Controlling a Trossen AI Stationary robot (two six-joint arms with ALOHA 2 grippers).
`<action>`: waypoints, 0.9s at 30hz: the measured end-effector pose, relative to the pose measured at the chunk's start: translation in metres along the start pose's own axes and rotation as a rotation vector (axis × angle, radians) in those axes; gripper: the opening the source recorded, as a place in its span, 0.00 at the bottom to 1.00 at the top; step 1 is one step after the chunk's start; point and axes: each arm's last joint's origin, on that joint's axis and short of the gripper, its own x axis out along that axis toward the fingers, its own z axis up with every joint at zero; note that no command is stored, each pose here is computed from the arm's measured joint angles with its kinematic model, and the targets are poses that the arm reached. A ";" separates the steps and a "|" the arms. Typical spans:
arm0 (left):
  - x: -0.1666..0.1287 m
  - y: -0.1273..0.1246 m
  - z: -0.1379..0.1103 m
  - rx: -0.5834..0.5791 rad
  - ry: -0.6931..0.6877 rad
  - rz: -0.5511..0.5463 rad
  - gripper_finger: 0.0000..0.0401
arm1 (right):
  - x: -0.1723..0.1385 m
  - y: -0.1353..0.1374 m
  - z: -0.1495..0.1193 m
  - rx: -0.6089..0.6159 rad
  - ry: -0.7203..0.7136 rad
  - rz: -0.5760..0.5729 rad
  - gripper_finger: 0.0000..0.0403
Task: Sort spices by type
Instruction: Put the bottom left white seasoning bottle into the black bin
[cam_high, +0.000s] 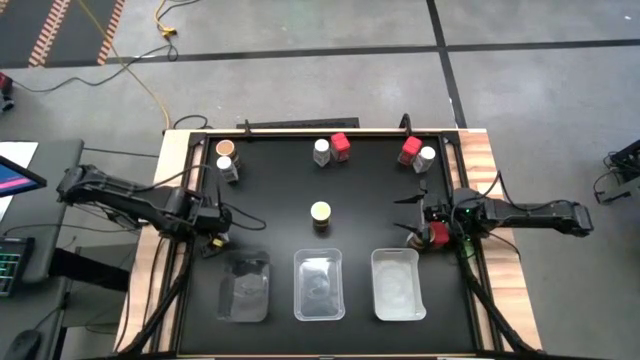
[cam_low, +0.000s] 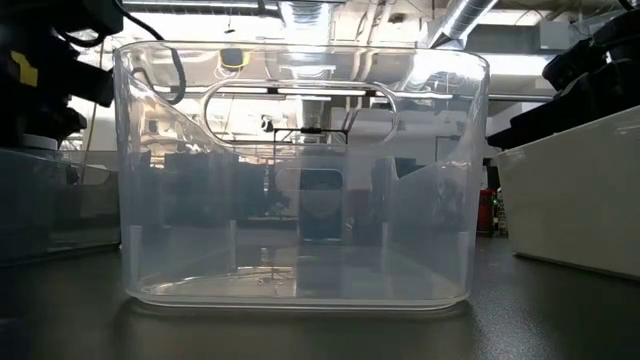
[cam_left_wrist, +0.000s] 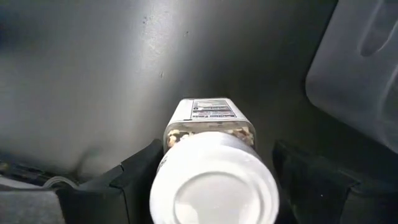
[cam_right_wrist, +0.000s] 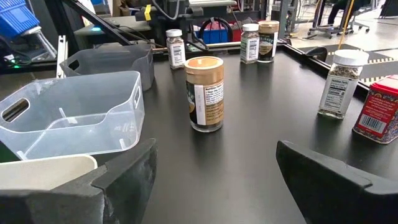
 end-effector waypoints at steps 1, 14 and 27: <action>0.000 0.000 0.000 0.005 -0.001 0.002 0.68 | 0.000 0.000 0.000 0.000 0.000 0.000 0.90; -0.001 0.002 -0.001 0.027 0.007 0.030 0.48 | 0.000 0.000 0.000 0.000 0.000 0.000 0.90; -0.071 0.003 0.017 -0.015 -0.139 0.045 0.48 | 0.000 0.000 0.000 0.000 0.000 0.000 0.90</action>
